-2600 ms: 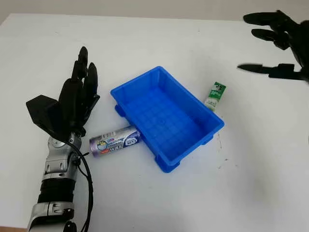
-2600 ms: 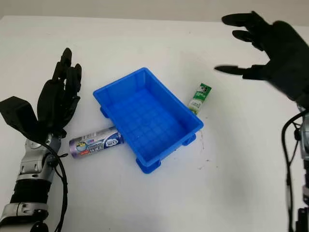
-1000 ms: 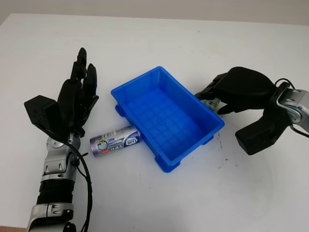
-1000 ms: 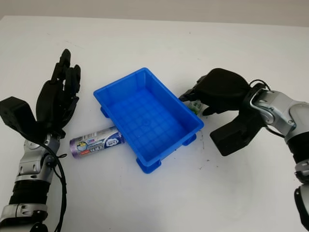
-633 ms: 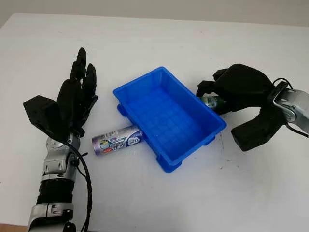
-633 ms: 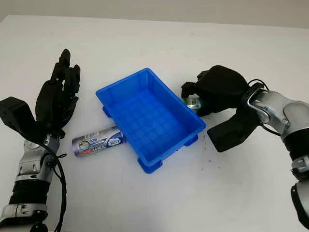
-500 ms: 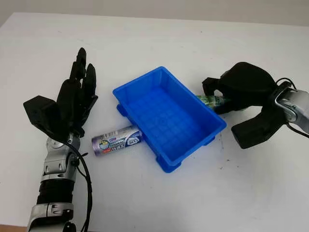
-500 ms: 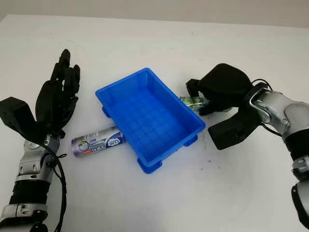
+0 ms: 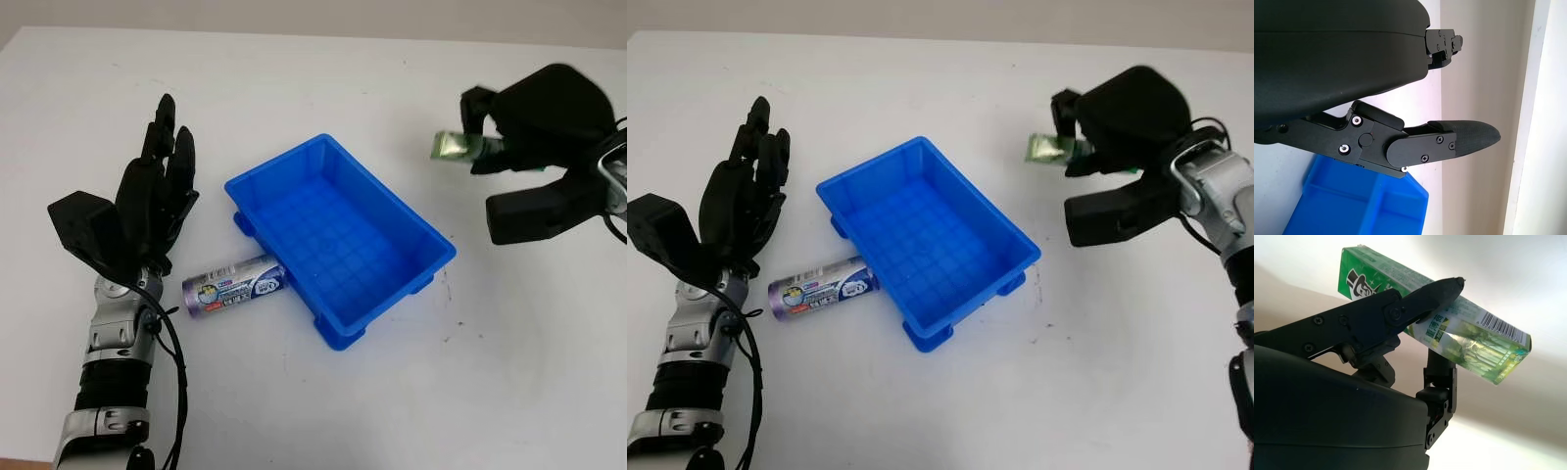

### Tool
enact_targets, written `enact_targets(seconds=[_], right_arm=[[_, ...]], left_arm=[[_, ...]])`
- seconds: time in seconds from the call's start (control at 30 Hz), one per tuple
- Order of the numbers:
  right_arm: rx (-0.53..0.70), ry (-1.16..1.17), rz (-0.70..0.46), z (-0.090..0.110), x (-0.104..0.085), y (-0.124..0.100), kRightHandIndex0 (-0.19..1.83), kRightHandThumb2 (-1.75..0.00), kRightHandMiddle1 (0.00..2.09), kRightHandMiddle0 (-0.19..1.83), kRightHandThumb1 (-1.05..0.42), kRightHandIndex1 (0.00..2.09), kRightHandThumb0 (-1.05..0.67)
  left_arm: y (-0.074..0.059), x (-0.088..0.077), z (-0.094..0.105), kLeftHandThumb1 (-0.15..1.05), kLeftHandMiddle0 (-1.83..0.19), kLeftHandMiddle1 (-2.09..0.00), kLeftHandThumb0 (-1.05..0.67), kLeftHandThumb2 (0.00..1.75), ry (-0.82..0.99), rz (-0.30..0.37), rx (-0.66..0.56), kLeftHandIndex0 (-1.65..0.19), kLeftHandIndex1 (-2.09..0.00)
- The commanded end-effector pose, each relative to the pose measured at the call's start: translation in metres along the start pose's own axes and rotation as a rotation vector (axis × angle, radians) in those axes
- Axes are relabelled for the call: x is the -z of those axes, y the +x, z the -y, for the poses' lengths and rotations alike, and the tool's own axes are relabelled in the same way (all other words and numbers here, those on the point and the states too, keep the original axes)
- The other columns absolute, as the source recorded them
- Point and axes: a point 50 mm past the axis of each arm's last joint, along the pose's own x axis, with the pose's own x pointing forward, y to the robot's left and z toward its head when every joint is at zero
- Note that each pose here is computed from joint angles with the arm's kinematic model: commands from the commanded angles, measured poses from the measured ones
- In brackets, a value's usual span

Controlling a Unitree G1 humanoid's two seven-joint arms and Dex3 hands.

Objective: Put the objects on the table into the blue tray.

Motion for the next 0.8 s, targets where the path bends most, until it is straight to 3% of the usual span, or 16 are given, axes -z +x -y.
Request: enact_targets(seconds=[0.0, 0.07, 0.23, 0.37, 0.6, 0.77], right_arm=[[0.131, 0.145, 0.035, 0.019, -0.016, 0.006, 0.84, -0.05, 2.01, 0.6, -0.99, 2.09, -0.43], [0.208, 0.316, 0.078, 0.032, -0.032, 0.007, 0.8, -0.05, 1.85, 0.6, -0.99, 2.02, -0.39], [0.306, 0.534, 0.237, 0.064, -0.074, 0.002, 0.72, -0.06, 1.84, 0.49, -1.02, 2.04, -0.41], [0.313, 0.626, 0.348, 0.078, -0.096, -0.005, 0.71, -0.05, 1.81, 0.47, -1.0, 1.96, -0.37], [0.24, 0.678, 0.467, 0.083, -0.123, -0.014, 0.77, -0.06, 1.85, 0.5, -1.0, 2.0, -0.4], [0.032, 0.588, 0.527, 0.068, -0.127, -0.018, 0.45, -0.05, 1.51, 0.3, -1.0, 1.58, -0.39]], left_arm=[[0.005, -0.006, 0.0, 1.05, 0.08, -0.06, -0.79, 0.52, 0.016, 0.026, 0.005, 0.09, -0.05], [0.005, -0.006, 0.001, 1.05, 0.07, -0.06, -0.79, 0.53, 0.021, 0.023, 0.003, 0.08, -0.06], [0.004, -0.005, 0.003, 1.05, 0.08, -0.05, -0.78, 0.55, 0.02, 0.023, 0.008, 0.08, -0.06], [0.004, -0.003, 0.004, 1.05, 0.08, -0.05, -0.78, 0.54, 0.011, 0.021, 0.002, 0.08, -0.06], [0.001, -0.001, 0.005, 1.05, 0.07, -0.06, -0.79, 0.53, 0.009, 0.015, -0.007, 0.07, -0.06], [0.0, -0.001, 0.004, 1.05, 0.07, -0.05, -0.79, 0.52, 0.003, 0.014, -0.01, 0.07, -0.06]])
